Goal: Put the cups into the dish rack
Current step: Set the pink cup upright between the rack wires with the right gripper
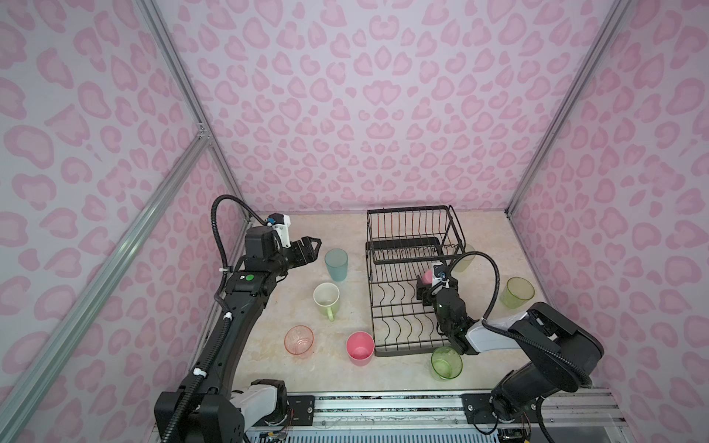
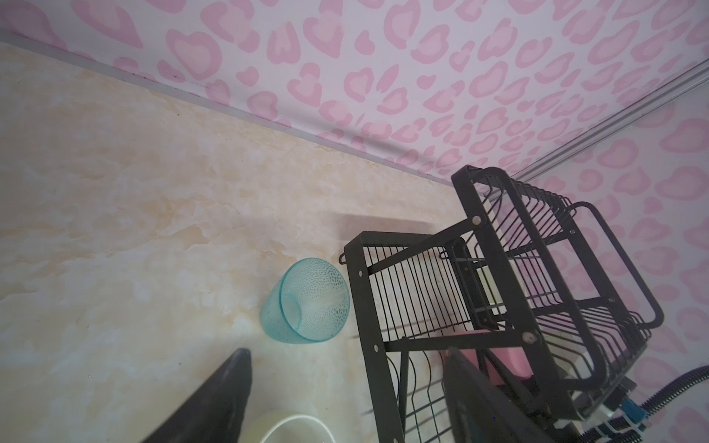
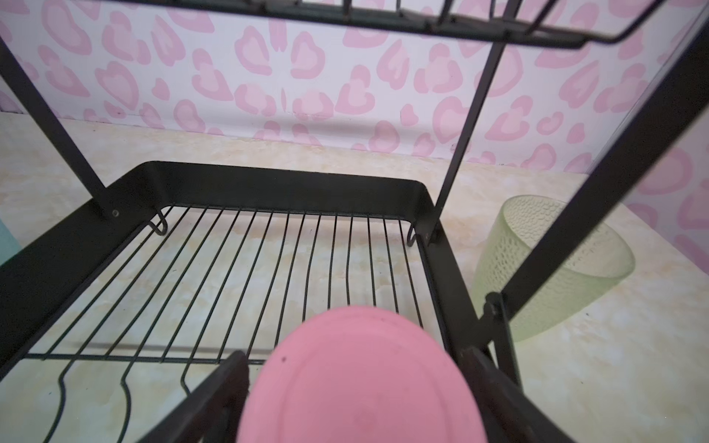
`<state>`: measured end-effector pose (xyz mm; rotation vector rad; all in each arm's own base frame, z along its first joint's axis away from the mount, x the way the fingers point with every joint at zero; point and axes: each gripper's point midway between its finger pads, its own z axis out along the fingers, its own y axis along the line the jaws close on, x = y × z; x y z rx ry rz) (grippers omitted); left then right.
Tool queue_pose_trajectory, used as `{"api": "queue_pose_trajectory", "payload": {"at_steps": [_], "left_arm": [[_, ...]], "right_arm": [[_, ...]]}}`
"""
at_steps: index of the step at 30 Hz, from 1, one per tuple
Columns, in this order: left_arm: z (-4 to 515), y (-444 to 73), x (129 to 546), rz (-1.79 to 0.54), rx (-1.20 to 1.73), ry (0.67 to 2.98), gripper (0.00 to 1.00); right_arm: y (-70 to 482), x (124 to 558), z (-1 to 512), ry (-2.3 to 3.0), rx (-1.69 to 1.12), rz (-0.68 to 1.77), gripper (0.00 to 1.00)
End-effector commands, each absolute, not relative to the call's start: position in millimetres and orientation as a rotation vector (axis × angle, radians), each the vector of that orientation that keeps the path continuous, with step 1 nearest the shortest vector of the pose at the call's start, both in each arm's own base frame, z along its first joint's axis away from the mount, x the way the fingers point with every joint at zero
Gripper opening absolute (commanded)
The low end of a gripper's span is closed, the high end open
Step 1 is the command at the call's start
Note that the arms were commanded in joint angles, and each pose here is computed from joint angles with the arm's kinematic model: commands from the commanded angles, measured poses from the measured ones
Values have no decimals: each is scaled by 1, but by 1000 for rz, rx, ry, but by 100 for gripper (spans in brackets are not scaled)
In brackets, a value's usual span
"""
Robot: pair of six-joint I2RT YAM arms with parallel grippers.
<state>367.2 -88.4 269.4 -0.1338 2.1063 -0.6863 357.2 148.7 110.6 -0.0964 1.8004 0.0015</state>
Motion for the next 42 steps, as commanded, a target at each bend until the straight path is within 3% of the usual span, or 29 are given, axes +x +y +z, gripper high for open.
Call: {"api": "queue_pose_trajectory", "payload": {"at_steps": [1,11,22,33,42], "left_arm": [[268,-88,369,-674,-126,2098,82],[266,-87,369,-672,-133,2104,83],[266,-87,368,-676,-133,2102,83],[266,-88,367,-679,-132,2101,82],[265,-87,366,-670,-132,2103,82]], "right_arm": [[144,356,115,1786,-78,-10,91],[143,343,115,1788,-112,-24,97],[144,332,111,1805,-110,-28,97],[144,332,104,1819,-96,-20,74],[141,341,105,1807,-69,-54,63]]}}
